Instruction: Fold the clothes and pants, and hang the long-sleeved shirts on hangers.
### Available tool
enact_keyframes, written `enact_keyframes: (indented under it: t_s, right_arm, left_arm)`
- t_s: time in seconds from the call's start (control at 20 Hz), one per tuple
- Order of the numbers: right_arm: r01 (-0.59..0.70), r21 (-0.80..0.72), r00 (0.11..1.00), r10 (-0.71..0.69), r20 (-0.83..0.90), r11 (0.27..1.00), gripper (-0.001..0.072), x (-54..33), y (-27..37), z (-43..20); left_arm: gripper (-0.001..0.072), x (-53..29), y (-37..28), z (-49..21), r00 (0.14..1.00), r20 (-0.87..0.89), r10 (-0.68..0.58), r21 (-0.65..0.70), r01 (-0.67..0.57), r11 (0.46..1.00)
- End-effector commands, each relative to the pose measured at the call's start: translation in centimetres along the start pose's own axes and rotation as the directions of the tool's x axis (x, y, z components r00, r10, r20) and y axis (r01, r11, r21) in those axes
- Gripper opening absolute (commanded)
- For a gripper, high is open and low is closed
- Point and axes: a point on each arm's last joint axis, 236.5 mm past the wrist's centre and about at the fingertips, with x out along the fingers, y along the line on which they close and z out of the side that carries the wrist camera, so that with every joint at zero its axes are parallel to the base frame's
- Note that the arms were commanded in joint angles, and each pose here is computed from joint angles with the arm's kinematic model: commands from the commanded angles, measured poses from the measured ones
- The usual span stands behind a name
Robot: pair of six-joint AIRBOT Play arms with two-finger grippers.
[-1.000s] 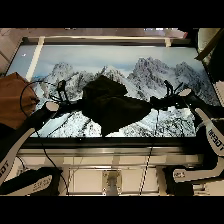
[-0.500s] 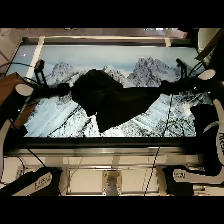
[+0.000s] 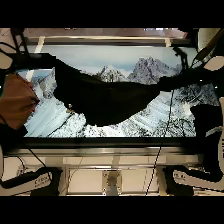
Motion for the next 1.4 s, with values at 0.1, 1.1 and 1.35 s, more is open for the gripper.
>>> enact_keyframes:
  t_s: [0.1,1.1,1.35]
  right_arm:
    - [0.113,0.079,0.992,-0.108,-0.065,0.990,0.0004,7.4,-4.6,-2.5]
    - [0.442,0.279,0.897,-0.419,-0.143,0.852,0.0501,2.2,-14.6,-12.0]
    - [0.394,0.296,0.910,-0.414,0.009,0.870,0.0505,0.7,-12.5,-9.5]
  left_arm:
    - [0.0023,11.6,1.1,-6.4,0.983,-0.181,0.043,0.079,-0.029,0.996]
    - [0.0339,-4.2,-4.8,-26.8,0.948,-0.183,-0.260,-0.750,0.036,0.660]
    - [0.0336,-4.6,-10.9,-30.1,0.927,0.091,-0.363,-0.937,0.203,0.284]
